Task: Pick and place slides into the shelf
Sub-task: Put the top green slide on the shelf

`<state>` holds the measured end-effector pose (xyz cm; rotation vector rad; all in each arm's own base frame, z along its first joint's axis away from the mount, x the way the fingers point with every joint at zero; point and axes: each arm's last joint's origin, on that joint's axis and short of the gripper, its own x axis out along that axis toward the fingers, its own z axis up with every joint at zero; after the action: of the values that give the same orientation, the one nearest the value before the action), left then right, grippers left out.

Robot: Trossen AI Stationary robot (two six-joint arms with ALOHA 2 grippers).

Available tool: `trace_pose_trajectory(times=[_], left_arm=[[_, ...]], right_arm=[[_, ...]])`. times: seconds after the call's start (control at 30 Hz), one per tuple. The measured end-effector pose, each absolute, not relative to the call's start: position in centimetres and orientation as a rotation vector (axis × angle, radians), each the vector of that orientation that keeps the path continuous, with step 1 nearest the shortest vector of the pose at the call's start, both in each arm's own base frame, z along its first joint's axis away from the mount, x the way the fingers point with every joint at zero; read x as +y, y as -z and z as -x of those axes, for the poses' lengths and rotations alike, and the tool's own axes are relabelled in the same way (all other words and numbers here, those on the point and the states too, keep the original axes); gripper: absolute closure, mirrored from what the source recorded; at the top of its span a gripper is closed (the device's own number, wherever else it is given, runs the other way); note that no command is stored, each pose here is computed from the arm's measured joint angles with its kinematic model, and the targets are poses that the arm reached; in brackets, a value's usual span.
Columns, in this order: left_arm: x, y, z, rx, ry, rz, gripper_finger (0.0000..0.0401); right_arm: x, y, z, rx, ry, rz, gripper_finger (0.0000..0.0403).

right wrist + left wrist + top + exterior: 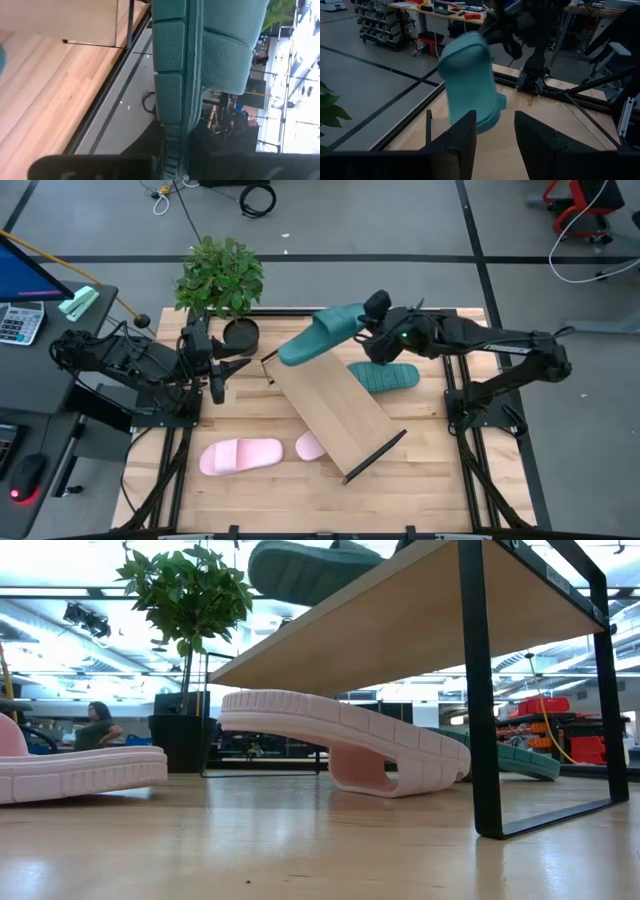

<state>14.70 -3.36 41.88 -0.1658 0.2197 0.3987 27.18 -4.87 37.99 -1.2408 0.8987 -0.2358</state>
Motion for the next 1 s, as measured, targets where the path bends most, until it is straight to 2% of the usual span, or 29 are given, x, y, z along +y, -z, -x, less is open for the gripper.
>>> trace_pose_trajectory(times=[0.27, 0.43, 0.6, 1.0], left_arm=[[-3.4, -41.9, -14.7, 0.220, -0.399, 0.166, 0.0264], [-3.4, -41.9, -14.7, 0.220, -0.399, 0.164, 0.0257], [-3.4, -41.9, -14.7, 0.222, -0.398, 0.157, 0.0256], [-3.3, -41.8, -14.7, 0.233, -0.399, 0.150, 0.0257]], right_arm=[[-5.5, -36.7, -28.8, 0.904, 0.259, 1.165, 0.0358], [-5.0, -34.7, -29.5, 0.841, 0.234, 1.235, 0.0358], [-4.3, -32.4, -28.9, 0.835, 0.198, 1.256, 0.0358], [-4.5, -28.0, -28.4, 0.807, 0.276, 1.241, 0.0358]])
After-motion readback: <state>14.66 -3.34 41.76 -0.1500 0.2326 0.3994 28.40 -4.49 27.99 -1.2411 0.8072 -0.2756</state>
